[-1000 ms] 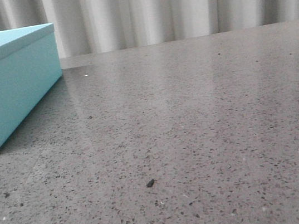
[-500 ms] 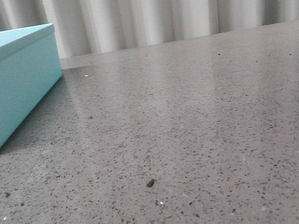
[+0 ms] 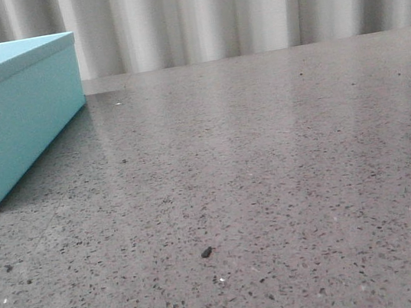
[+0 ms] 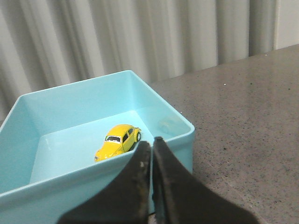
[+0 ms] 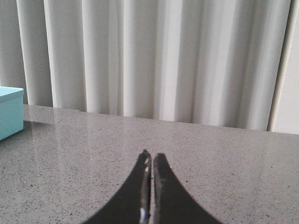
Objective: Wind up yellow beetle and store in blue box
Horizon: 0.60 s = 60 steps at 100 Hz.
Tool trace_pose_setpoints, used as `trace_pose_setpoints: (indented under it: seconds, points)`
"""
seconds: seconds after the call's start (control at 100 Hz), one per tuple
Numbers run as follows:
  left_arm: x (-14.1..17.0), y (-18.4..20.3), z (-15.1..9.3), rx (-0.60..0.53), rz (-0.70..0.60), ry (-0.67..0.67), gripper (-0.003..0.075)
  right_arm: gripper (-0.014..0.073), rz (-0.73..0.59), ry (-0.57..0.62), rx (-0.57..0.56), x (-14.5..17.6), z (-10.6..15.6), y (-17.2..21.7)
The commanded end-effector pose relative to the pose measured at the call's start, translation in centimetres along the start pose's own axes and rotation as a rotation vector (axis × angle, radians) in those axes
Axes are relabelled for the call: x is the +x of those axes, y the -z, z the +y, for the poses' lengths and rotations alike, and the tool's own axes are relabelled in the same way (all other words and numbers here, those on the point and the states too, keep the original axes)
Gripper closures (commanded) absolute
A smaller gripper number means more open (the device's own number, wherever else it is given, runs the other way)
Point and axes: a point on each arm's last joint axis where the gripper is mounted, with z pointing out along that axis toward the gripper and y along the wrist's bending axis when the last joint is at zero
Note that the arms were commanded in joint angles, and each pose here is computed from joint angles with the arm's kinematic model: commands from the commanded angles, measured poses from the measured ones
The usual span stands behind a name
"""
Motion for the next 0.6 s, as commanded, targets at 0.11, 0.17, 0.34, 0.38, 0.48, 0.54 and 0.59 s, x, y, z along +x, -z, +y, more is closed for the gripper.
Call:
trace_pose_setpoints:
  seconds: [0.11,0.17,0.34,0.38,0.48,0.54,0.59]
  points:
    - [-1.4,0.9,0.1,-0.031,-0.123,0.017,0.0741,0.0656,-0.095,0.001,0.008,-1.5,-0.1,-0.1]
    - [-1.4,0.9,0.1,-0.031,-0.123,0.017,0.0741,0.0656,-0.095,0.001,0.008,-1.5,-0.1,-0.1]
    - [-1.1,0.7,0.1,-0.033,-0.117,0.019,0.0741,0.0656,-0.095,0.001,0.008,-1.5,-0.1,-0.1]
    - [-0.9,0.5,0.2,-0.033,-0.108,0.021,0.0741,0.0656,-0.095,0.001,0.008,-1.5,-0.1,-0.1]
    - [0.0,0.0,0.6,-0.076,-0.099,-0.023,0.0741,0.0656,-0.095,0.001,0.008,-1.5,-0.1,-0.1]
    - [0.4,-0.3,1.1,-0.141,-0.137,-0.079,0.0741,0.0656,-0.095,0.001,0.008,-1.5,-0.1,-0.1]
    - [0.6,-0.5,1.6,-0.198,-0.176,-0.137,0.0741,0.0656,-0.095,0.001,0.008,-1.5,-0.1,-0.1]
